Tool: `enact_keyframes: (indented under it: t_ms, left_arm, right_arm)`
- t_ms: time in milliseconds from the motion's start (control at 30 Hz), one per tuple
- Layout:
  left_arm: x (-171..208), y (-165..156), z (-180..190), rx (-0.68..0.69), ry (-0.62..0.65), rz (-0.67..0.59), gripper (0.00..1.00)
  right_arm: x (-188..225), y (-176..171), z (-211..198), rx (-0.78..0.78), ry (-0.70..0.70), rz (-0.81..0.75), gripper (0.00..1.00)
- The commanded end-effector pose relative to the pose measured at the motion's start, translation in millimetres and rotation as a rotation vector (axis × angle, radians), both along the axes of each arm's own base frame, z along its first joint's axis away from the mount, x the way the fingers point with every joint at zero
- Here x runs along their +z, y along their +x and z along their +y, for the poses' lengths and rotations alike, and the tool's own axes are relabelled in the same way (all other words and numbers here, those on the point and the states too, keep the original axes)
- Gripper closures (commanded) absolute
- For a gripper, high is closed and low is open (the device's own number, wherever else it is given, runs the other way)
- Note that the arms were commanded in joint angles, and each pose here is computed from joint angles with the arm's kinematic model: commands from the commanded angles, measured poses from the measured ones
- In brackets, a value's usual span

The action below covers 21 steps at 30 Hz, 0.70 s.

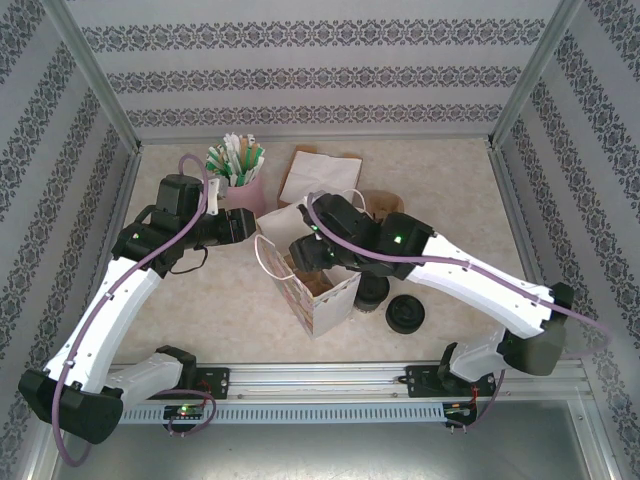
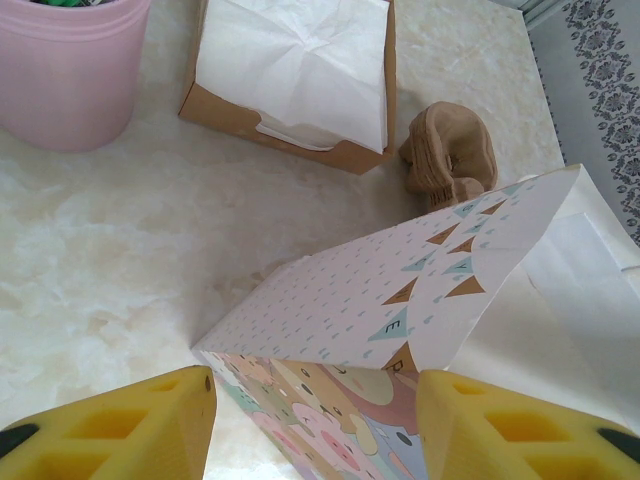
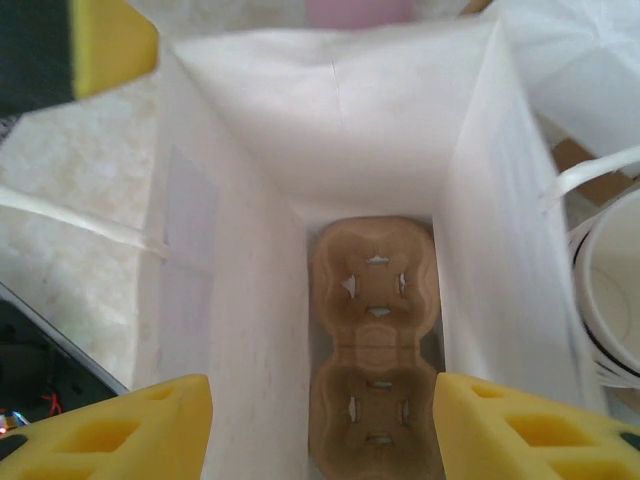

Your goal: Pack the takeout coffee

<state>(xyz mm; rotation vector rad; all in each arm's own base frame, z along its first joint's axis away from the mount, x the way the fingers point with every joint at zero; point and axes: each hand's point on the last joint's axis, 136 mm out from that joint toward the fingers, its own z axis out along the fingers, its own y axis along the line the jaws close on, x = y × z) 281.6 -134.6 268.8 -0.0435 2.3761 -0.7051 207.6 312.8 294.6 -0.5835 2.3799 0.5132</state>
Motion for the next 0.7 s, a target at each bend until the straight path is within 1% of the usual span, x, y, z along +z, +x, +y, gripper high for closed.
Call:
enact_keyframes:
  t_ms: [0, 100, 267, 467, 567, 667]
  left_arm:
    - [3, 4, -2, 0.003, -0.015, -0.015, 0.44]
    - [3, 6, -3, 0.007, -0.019, -0.019, 0.45]
    - [7, 7, -2, 0.015, -0.025, -0.024, 0.46]
    - [7, 4, 0, 0.022, -0.025, -0.02, 0.47]
    - [9, 3, 1, 0.032, -0.025, -0.028, 0.48]
    - [10, 2, 3, 0.042, -0.028, -0.034, 0.48]
  right_arm:
    - [40, 0, -12, -0.011, 0.078, -0.11, 0.39]
    - [59, 2, -34, -0.061, 0.103, -0.187, 0.38]
    - [75, 8, -78, -0.161, 0.084, -0.285, 0.38]
    - [64, 12, -131, -0.275, 0.035, -0.303, 0.39]
    - [56, 12, -156, -0.332, 0.01, -0.291, 0.41]
    - [44, 9, -176, -0.377, -0.017, -0.271, 0.41]
